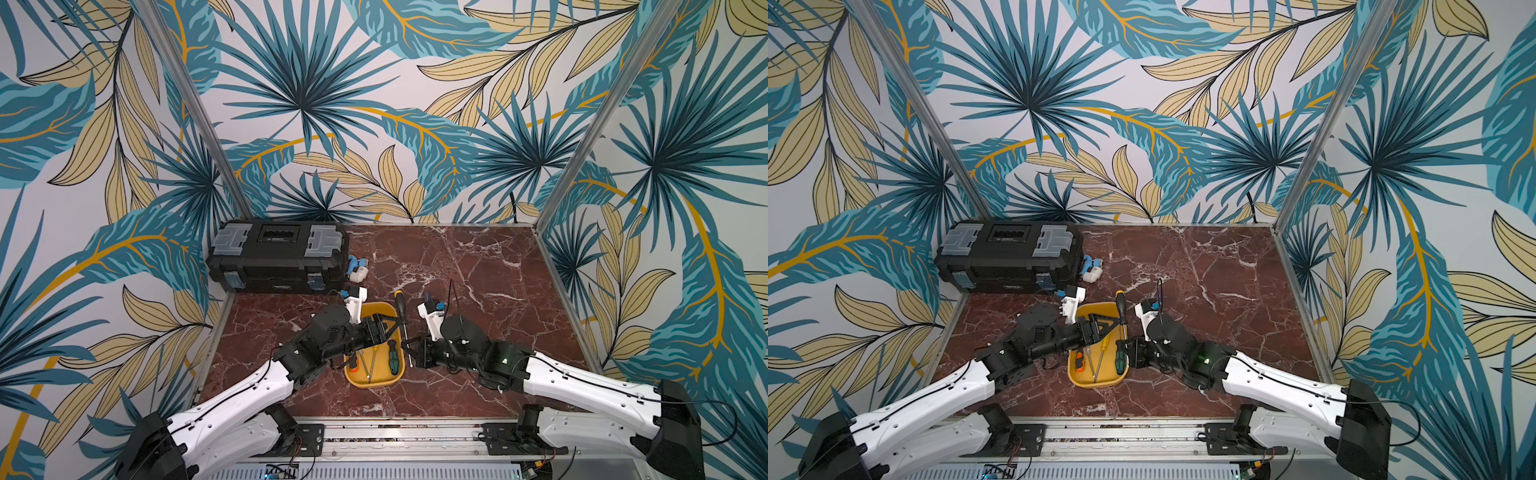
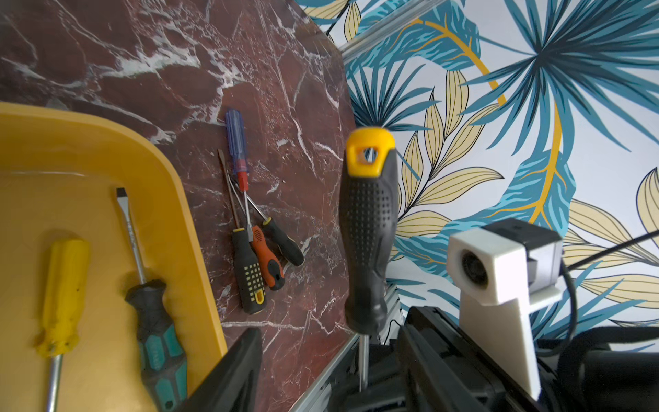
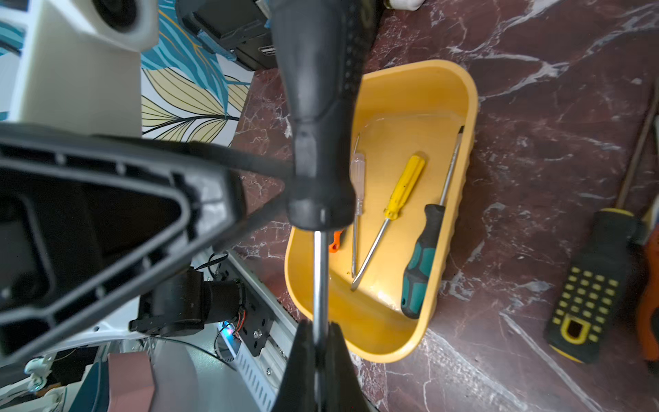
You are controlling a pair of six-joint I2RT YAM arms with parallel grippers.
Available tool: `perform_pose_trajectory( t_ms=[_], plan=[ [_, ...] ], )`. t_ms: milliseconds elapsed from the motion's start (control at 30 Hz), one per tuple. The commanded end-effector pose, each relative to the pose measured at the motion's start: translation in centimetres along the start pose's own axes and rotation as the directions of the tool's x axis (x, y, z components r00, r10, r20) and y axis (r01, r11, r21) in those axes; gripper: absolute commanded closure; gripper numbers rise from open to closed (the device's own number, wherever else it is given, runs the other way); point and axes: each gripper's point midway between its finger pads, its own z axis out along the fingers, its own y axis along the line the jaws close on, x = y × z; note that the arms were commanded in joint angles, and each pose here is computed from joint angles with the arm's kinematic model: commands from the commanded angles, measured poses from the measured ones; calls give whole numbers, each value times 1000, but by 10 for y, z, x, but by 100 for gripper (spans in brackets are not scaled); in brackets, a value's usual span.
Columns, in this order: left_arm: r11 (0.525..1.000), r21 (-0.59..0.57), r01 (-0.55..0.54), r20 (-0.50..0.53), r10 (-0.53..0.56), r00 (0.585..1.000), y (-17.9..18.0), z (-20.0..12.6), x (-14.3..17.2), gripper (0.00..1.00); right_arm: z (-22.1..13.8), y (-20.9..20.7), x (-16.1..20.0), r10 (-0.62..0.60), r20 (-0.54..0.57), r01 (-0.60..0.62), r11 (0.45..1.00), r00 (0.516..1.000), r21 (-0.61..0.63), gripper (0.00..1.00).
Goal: Put the screwdriver on the desktop into the storage box
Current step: Pick up the screwdriver from the center of the board.
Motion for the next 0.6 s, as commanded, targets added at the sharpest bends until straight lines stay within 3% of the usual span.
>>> perform_pose_trajectory(
  t_ms=[0, 200, 567],
  plan=[
    [999, 36, -1, 8, 1, 1000, -6, 7, 1, 39, 3, -2, -2, -48, 5, 47, 998, 999, 41, 100],
    [996, 90, -4, -50, 9, 999, -15, 20, 11, 52, 9, 7, 3, -69, -14, 70, 997, 997, 23, 100],
    [999, -45, -13, -62, 10, 998, 12, 23, 14, 95, 11, 7, 4, -53, -2, 54, 999, 999, 9, 100]
  ],
)
